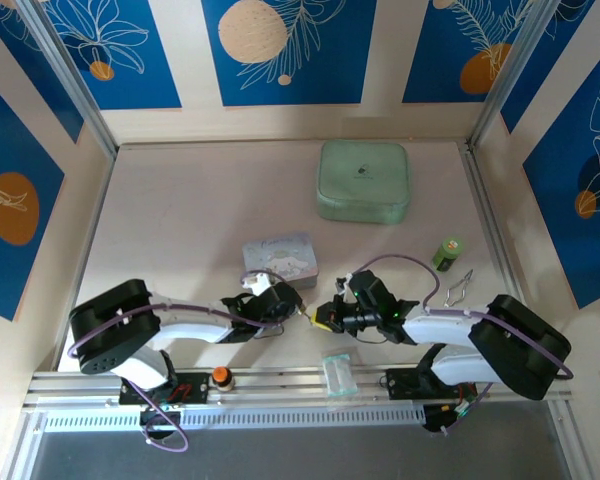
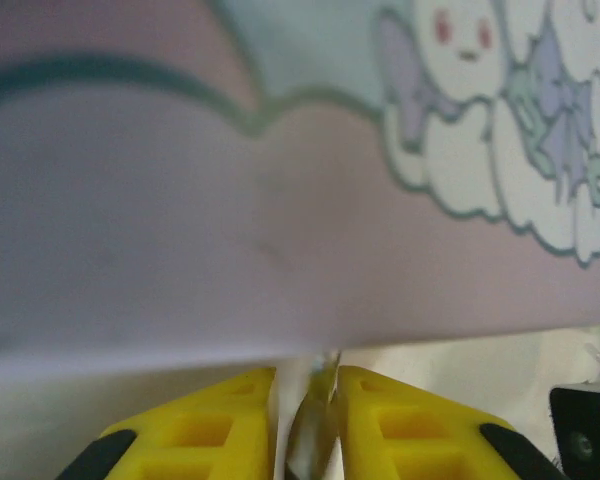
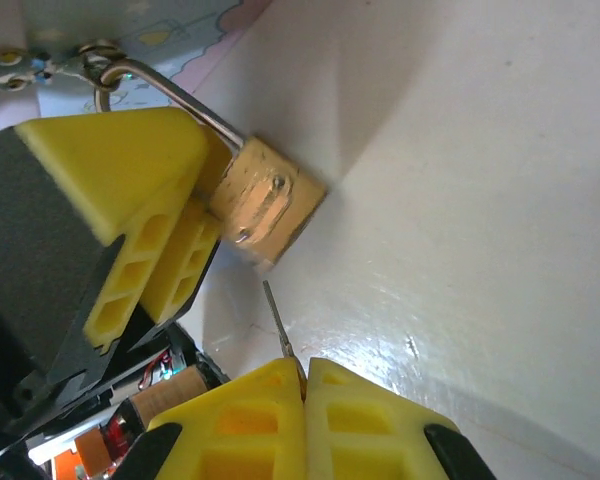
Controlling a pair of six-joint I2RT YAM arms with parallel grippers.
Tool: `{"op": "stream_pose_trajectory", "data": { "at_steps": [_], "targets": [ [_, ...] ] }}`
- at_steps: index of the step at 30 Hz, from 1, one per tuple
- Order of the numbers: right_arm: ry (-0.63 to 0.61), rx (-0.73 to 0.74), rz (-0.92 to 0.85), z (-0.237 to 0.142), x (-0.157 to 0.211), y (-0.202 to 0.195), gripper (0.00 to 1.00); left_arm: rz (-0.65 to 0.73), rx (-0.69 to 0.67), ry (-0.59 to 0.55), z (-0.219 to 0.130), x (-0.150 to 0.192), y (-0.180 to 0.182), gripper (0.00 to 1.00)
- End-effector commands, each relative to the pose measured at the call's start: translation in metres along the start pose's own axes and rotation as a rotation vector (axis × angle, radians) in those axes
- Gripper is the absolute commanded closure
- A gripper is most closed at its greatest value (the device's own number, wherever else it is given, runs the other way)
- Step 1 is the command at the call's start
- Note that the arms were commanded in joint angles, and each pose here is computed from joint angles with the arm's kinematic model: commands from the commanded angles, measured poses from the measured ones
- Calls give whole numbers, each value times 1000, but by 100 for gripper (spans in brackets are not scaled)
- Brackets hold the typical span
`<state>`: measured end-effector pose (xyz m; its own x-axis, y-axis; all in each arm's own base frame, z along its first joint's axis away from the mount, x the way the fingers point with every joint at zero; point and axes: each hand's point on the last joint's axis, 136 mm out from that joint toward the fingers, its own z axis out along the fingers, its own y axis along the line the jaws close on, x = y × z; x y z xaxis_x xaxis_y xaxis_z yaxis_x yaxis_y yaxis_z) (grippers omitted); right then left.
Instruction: Unlock a padlock with a key
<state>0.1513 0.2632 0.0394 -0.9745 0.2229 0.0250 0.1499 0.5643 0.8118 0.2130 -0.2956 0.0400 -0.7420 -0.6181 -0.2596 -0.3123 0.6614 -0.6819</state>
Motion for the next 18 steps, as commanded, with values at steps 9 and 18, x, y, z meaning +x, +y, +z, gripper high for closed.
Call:
{"op": "stream_pose_trajectory", "data": {
  "at_steps": [9,18],
  "targets": [
    [-126,68,43,-8,-13,-21,100,-25,-67,-63,8,-9,19,84],
    [-175,83,29,-25,-17,-24,100,90,13,-131,9,2,-5,57]
  ]
}}
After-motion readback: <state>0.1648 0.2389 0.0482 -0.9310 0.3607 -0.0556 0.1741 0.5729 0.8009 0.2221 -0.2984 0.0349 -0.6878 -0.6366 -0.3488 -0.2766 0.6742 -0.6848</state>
